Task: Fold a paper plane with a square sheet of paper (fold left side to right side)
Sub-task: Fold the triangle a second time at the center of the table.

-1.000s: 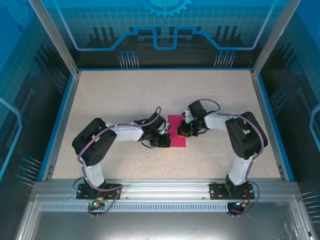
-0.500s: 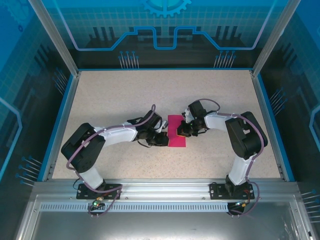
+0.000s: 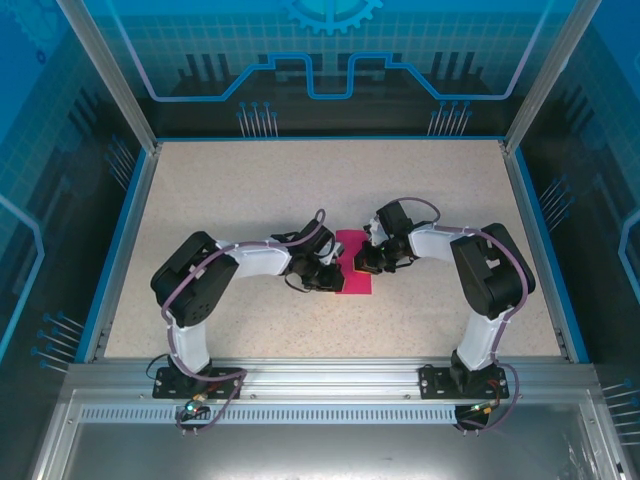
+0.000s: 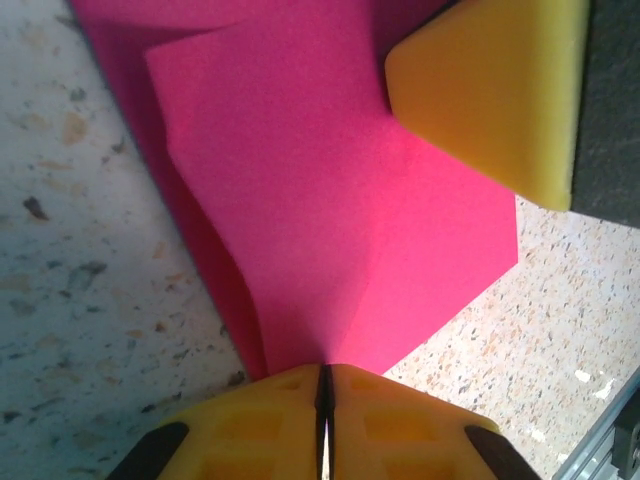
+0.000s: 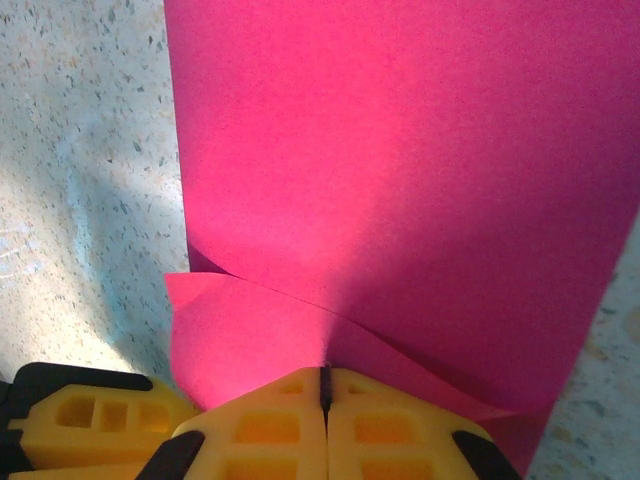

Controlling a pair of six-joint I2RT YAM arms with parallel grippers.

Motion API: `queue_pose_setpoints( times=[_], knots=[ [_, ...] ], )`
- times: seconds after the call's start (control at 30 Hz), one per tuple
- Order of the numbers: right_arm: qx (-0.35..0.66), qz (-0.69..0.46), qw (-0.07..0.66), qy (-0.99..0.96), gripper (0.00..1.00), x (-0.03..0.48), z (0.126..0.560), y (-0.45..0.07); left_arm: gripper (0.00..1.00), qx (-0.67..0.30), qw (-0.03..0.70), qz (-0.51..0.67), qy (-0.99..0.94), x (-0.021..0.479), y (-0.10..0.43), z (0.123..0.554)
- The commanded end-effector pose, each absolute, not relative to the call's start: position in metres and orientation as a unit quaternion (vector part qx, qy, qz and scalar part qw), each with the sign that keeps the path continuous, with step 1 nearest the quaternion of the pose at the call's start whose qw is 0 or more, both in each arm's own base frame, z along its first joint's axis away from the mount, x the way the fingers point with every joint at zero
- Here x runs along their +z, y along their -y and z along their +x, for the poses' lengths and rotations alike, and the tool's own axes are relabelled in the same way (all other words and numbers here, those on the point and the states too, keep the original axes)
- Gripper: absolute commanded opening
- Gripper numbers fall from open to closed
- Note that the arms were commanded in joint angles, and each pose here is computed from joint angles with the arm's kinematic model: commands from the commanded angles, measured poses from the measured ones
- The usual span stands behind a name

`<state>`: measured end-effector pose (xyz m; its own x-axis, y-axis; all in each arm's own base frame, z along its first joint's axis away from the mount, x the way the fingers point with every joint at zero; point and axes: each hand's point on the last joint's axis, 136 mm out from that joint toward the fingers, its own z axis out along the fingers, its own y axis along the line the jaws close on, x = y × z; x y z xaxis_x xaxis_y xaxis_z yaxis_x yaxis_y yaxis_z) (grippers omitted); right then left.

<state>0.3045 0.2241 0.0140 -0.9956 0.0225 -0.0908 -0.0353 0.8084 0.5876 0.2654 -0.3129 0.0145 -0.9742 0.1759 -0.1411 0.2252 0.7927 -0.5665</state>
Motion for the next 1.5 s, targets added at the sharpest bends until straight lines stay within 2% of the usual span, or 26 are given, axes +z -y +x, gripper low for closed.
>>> queue_pose_setpoints(
  times=[0.0, 0.2, 0.8, 1.47],
  knots=[
    [0.306, -0.026, 0.059, -0.950, 0.06, 0.030, 0.296, -0.221, 0.11, -0.269, 0.028, 0.101, -0.957, -0.002, 0.300, 0.263],
    [0.324, -0.057, 0.056, -0.943, 0.06, 0.047, 0.280, -0.225, 0.11, -0.249, 0.016, 0.096, -0.963, -0.015, 0.289, 0.253],
    [0.325, -0.076, 0.009, -0.942, 0.05, 0.022, 0.269, -0.254, 0.10, -0.223, 0.011, 0.101, -0.969, -0.024, 0.285, 0.248],
    [0.217, -0.083, 0.004, -0.973, 0.05, -0.002, 0.278, -0.221, 0.10, -0.205, -0.002, 0.099, -0.974, -0.033, 0.277, 0.242]
  ],
)
